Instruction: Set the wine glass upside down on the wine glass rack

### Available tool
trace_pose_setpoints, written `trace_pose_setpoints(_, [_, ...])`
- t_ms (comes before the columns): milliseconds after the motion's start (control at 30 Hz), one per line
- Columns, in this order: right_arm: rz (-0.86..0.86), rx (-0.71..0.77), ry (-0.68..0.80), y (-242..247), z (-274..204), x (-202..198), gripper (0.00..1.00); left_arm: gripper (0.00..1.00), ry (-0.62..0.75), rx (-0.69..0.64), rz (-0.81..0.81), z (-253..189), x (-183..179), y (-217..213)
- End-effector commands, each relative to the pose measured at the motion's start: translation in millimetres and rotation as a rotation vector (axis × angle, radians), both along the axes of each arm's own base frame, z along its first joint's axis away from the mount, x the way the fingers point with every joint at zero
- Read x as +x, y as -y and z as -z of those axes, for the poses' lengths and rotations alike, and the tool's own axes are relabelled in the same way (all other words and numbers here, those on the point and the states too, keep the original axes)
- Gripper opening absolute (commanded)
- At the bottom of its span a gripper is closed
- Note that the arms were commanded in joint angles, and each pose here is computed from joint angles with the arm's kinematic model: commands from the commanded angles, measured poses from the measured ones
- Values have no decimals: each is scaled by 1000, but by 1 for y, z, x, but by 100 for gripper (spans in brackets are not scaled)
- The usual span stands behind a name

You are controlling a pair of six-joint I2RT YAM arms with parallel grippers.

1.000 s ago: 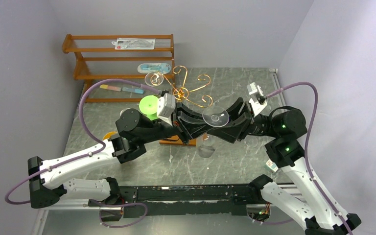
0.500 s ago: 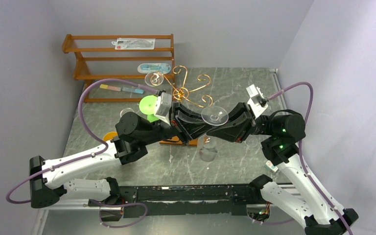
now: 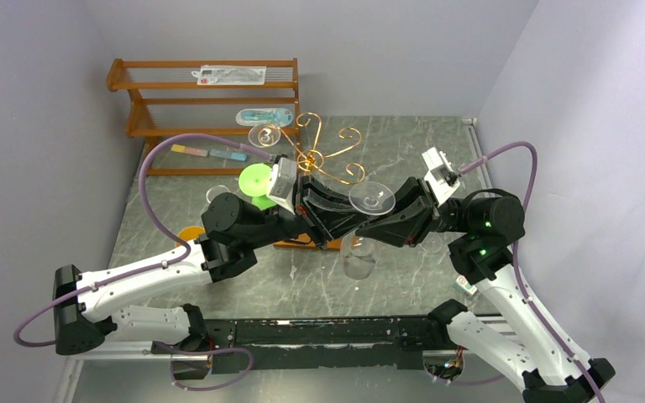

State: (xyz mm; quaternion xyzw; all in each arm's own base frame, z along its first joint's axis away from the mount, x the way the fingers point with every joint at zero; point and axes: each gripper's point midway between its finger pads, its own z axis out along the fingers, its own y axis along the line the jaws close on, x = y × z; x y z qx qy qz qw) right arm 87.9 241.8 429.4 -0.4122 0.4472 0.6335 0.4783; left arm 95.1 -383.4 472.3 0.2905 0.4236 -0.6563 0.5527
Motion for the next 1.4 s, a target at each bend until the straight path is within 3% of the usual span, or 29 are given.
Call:
trace_pose_setpoints(0, [-36,-27,8,2,9,-9,18,5,22,-117,-46,-29,4,-14])
trace_pose_setpoints(100, [-23,-20,9,2,7,-8,1,5,24,-118,-46,-29,4,-14])
trace_pose_setpoints(267, [123,0,-3,1,1,15,0,6,-16,-80,-117,-20,18,-14])
trace_pose_setpoints(367, [231,5,-23,3,-1,33,0,28,-53,-47,-185,-13,29,-19])
trace_pose_setpoints(467, [338,21,-32,8,-6,48,0,61,-84,-7,-253,-6,40,-26])
trace_pose_setpoints(633, [534,29,-35,23,-12,74,0,80,-90,66,-356,2,49,-48])
trace_pose_setpoints(867, [867,-51,-65,56,-1,122,0,88,-38,153,-565,-2,62,-105])
trace_pose_setpoints(1133, [1294,-153,-213,96,34,204,0,90,-10,215,-803,-5,79,-164])
trace_pose_setpoints(1367, [1388,-225,-207,93,52,244,0,91,19,263,-895,4,87,-182])
